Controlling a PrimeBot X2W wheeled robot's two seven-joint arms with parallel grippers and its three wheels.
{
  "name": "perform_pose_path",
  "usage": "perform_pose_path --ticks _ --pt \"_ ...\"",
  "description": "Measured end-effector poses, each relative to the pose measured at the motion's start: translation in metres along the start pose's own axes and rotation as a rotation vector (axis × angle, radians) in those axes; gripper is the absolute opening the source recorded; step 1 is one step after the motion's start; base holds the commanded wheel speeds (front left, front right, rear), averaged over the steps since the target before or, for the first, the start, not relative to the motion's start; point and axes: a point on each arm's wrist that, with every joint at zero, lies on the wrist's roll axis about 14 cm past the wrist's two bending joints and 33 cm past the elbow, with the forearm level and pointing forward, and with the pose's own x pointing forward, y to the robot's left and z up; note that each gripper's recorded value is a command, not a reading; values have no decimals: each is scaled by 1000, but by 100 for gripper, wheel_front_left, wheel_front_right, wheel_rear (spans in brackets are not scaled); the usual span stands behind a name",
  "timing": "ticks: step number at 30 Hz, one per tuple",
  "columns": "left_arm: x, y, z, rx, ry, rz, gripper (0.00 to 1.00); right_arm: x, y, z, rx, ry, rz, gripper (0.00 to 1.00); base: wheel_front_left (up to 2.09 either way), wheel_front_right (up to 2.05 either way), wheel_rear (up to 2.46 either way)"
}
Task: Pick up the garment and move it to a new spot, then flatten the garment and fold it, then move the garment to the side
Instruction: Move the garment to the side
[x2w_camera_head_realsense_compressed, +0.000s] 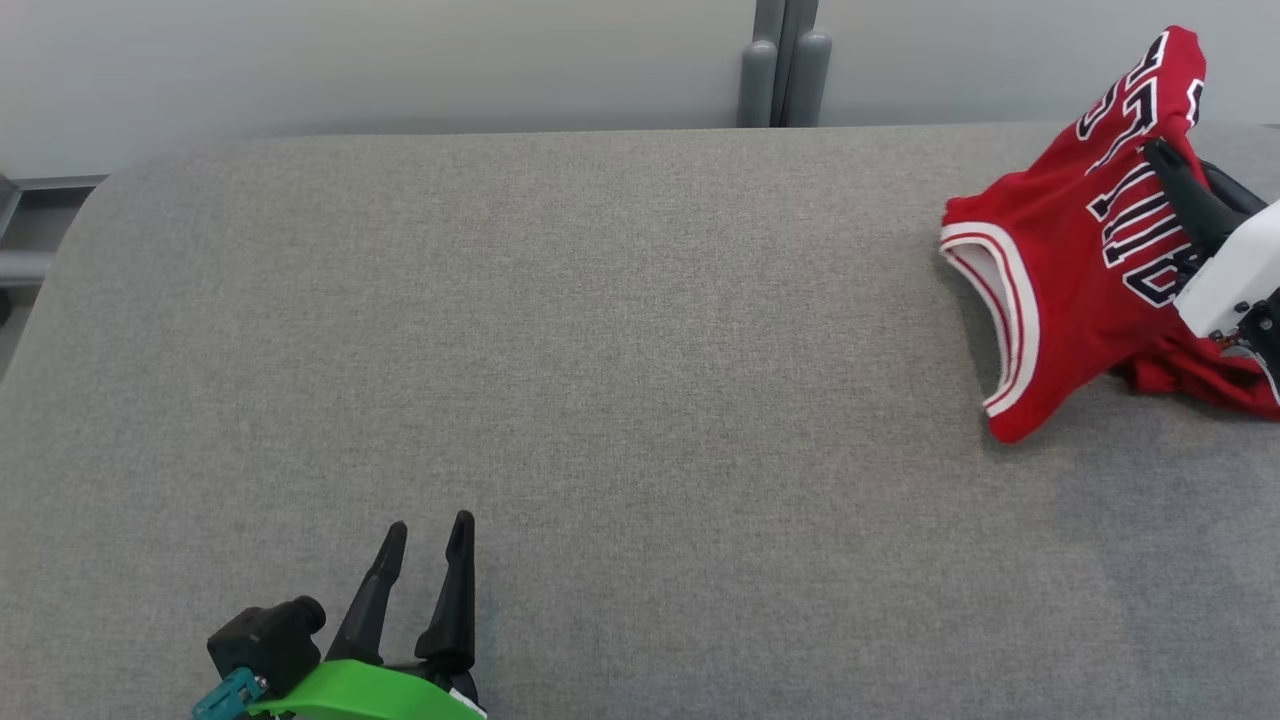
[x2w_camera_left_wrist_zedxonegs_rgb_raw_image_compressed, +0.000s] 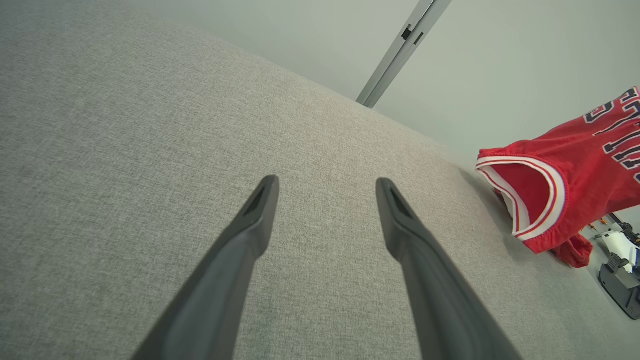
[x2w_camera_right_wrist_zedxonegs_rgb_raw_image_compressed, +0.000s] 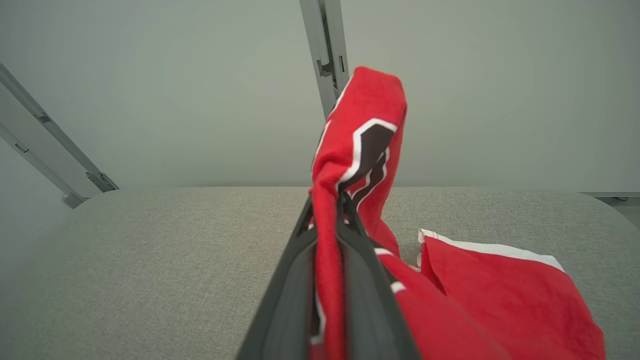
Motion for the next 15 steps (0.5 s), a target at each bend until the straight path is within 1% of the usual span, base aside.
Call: perform_pose_path --ticks 5,10,15 --pt "2 5 -1 6 7 11 100 -1 -21 -1 -11 17 -58 0 0 0 0" --pt "5 8 -3 19 19 15 100 -2 -39 6 -34 14 -101 0 0 0 0" --pt "8 9 -6 29 36 12 100 0 -53 13 -86 20 -128 0 0 0 0"
